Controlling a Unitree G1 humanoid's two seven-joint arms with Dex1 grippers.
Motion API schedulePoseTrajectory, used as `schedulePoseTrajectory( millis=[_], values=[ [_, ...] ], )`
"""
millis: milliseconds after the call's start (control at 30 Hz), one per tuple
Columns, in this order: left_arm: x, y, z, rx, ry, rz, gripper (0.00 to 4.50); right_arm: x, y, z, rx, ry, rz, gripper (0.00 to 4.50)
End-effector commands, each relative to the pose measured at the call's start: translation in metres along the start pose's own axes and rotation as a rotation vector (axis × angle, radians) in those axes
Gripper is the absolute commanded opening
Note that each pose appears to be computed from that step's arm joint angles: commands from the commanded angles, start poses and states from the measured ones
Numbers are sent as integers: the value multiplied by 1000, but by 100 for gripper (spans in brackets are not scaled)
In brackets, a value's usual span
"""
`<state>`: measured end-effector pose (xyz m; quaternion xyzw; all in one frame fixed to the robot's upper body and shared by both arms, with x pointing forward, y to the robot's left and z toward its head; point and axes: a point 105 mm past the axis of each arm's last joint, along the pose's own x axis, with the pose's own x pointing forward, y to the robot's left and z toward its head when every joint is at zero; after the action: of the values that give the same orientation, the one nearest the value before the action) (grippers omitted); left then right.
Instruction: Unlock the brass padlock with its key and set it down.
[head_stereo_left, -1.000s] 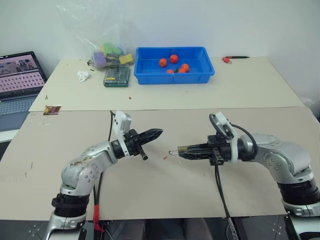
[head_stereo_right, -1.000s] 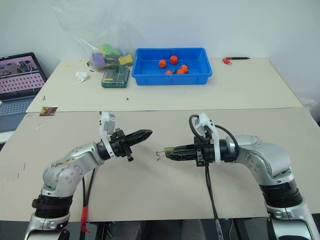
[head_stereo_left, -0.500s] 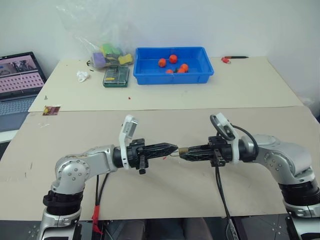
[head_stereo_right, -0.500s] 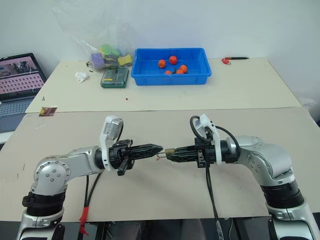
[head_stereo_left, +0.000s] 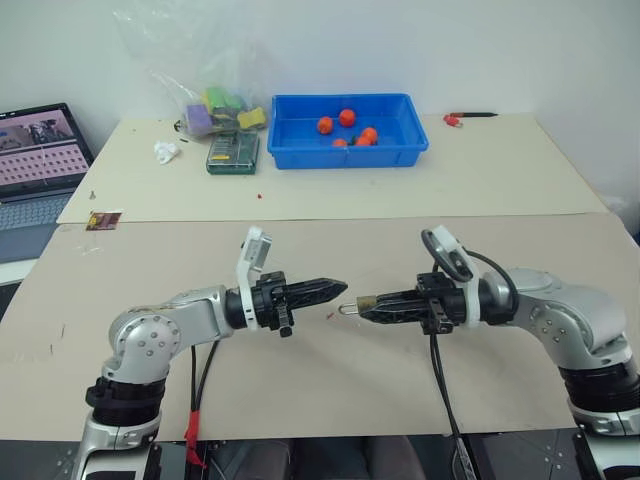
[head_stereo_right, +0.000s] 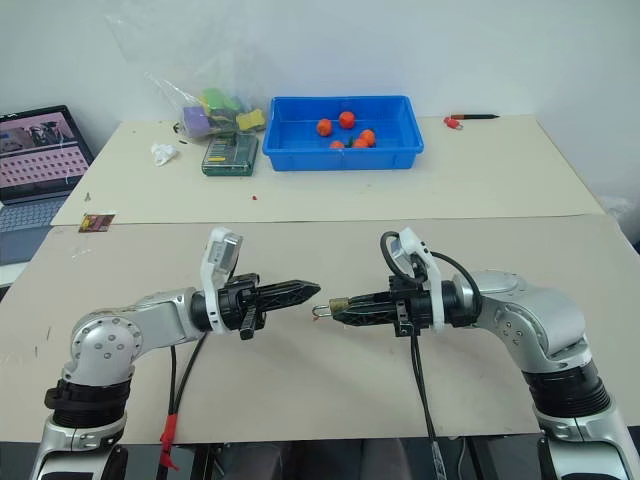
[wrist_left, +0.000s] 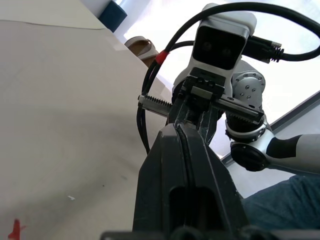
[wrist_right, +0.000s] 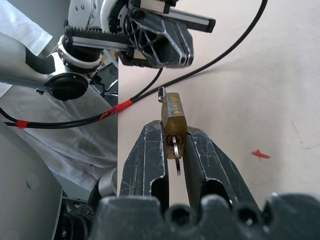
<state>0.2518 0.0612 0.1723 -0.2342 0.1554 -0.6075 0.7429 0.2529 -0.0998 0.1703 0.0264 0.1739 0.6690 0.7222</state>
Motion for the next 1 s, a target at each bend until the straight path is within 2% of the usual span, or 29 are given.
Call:
schedulePoseTrajectory(
  millis=[33, 700, 1000],
  values=[
    [2, -12, -4, 47, 31, -44, 5, -3, 6, 11, -53, -13, 8, 16],
    [-4, -6, -23, 52, 64, 0, 5, -4, 4, 23, -68, -35, -2, 16],
    [-10, -11, -13, 117, 77, -2, 5, -19, -6, 21, -31, -35, -48, 16]
  ],
)
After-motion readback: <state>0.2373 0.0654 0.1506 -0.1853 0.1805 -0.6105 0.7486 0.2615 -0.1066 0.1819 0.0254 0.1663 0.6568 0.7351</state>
